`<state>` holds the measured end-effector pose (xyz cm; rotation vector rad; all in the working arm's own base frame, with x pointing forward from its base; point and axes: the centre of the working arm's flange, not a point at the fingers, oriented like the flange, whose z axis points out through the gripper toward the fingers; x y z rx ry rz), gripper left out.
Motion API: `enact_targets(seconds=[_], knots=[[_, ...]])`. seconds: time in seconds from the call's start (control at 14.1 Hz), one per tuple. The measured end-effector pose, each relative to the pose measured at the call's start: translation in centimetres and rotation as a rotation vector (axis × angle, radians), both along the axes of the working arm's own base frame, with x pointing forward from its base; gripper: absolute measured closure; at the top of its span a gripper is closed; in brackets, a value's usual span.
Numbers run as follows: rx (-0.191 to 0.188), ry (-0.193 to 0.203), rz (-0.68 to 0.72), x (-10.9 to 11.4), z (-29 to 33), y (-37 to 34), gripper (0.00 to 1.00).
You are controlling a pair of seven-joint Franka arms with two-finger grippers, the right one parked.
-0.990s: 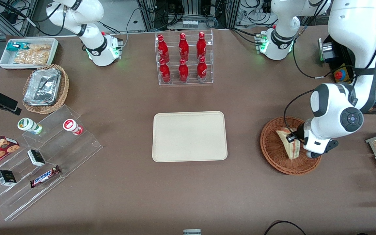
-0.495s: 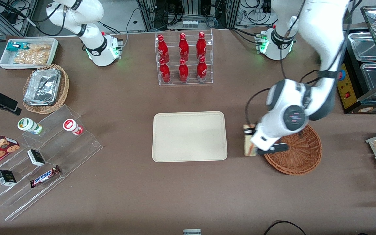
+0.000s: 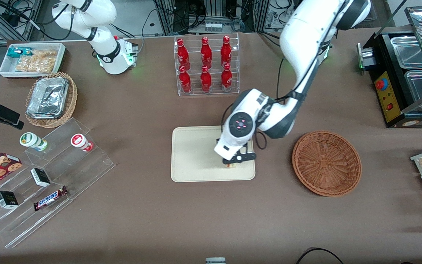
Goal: Place sandwich from basket to tray
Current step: 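Carry the sandwich with the left gripper over the cream tray, then lower the sandwich onto the tray and open the left gripper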
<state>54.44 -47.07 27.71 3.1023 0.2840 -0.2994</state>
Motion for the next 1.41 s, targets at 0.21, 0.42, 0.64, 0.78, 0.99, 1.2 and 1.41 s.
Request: enact_targets(seconds=[0.21,0.42,0.64,0.78,0.99,1.2,1.41], knots=[[0.003,-0.004,0.027,-1.2,-1.5,-3.6,0.85],[0.005,0.0,0.031,-1.2,-2.7,-4.4,0.85],[0.013,0.009,0.032,-1.1,-3.8,-4.3,0.85],[0.016,0.013,0.032,-1.2,-4.2,-4.3,0.8],[0.012,0.011,0.031,-1.2,-4.1,-4.5,0.5],[-0.016,-0.023,0.034,-0.4,-1.4,-4.8,0.21],[-0.012,-0.038,0.039,0.2,5.0,-3.6,0.0]])
